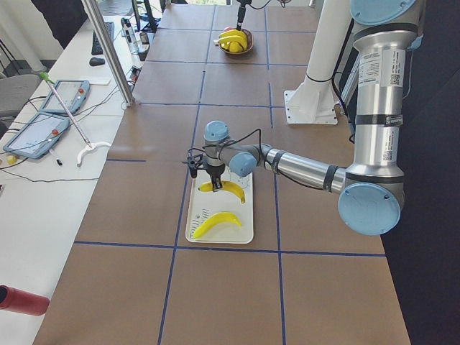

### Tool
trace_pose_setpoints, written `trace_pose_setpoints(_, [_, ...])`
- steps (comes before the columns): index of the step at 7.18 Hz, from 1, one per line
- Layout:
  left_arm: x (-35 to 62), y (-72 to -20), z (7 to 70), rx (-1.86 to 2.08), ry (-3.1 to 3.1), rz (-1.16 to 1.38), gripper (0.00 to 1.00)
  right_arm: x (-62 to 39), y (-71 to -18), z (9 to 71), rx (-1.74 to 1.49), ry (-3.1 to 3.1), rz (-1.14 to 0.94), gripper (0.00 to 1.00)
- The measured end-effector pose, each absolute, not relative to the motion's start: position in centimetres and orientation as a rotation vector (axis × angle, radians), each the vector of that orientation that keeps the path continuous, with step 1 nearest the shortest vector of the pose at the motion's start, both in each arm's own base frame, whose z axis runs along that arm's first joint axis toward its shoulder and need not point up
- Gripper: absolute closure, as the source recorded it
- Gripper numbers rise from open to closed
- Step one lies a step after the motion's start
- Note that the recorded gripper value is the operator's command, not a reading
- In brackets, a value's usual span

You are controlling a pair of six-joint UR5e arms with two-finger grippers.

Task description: Transfer all bananas from basket to plate

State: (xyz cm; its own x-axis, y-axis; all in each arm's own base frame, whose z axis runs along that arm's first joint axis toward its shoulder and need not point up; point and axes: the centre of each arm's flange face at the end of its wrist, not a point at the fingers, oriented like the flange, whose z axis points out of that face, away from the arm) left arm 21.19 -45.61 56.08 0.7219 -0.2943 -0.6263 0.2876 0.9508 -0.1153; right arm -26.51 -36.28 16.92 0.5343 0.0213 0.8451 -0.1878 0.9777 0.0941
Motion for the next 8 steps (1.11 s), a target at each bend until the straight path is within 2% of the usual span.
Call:
trace_pose_setpoints(2, [21.0,-45.5,57.3,-0.007,0.669,-0.313,0.0,-26.3,-36.2,17.7,0.174,-0.986,0.132,0.0])
trace_pose_setpoints(4, [21.2,-45.6,55.6,0.01,0.694,-0.301,0.0,-25.6,-36.0,20.5,0.15,-0.936,0.152,0.0])
trace_pose_setpoints(6, [21.6,-45.7,50.9,0.033,0.764,-0.274,0.0,-24.8,-35.6,25.0,0.127,-0.845,0.148,0.0])
trace_pose_setpoints(8, [23.1,-48.1,43.9,-0.001,0.824,-0.278,0.0,-23.1,-35.2,29.7,0.142,-0.745,0.02,0.0])
